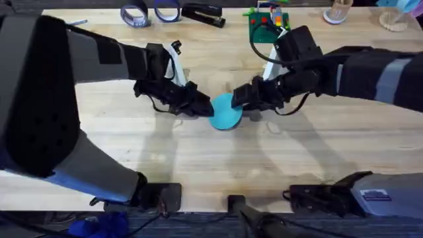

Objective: Pick up the plates from the table one by one and place each into a slot on the dish rack.

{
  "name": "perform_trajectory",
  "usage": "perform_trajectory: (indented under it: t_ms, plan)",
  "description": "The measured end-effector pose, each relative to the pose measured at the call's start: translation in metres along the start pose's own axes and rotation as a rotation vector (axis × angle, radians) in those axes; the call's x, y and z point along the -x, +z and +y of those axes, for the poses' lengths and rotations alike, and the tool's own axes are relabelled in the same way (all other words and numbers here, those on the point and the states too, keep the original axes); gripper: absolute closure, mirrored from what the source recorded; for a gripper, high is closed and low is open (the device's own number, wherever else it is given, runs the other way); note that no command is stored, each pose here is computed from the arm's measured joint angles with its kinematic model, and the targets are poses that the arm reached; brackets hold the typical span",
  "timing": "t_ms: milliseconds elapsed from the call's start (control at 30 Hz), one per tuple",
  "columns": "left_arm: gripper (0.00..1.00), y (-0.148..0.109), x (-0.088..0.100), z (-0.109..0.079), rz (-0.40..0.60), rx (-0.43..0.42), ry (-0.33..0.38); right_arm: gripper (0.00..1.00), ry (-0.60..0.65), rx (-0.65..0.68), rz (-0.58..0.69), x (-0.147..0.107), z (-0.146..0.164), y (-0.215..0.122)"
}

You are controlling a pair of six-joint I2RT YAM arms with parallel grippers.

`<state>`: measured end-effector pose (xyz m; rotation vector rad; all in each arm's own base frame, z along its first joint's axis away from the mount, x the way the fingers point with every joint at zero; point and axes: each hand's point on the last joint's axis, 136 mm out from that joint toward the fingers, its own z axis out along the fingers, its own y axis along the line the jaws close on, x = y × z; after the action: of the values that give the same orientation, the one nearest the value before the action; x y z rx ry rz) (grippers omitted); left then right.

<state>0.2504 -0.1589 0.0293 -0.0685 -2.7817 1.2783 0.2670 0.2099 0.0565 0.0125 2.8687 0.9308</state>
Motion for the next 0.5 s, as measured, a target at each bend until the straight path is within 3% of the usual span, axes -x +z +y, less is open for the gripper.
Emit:
perform_trajectory:
  t_ms: [100,133,500]
  plan:
    - [0.959,0.0,0.0002,-0.0009,-0.001,-0.005,0.001,0.901,0.0,0.007,0.003,-0.0005,0.0015,0.0001]
    - [0.959,0.0,0.0004,-0.0008,-0.001,-0.005,0.002,0.947,0.002,0.013,0.006,-0.0011,0.0027,0.0001]
    - [0.959,0.0,0.0005,-0.0007,-0.002,-0.004,0.002,0.973,0.001,0.027,0.003,0.0,0.0048,-0.0014]
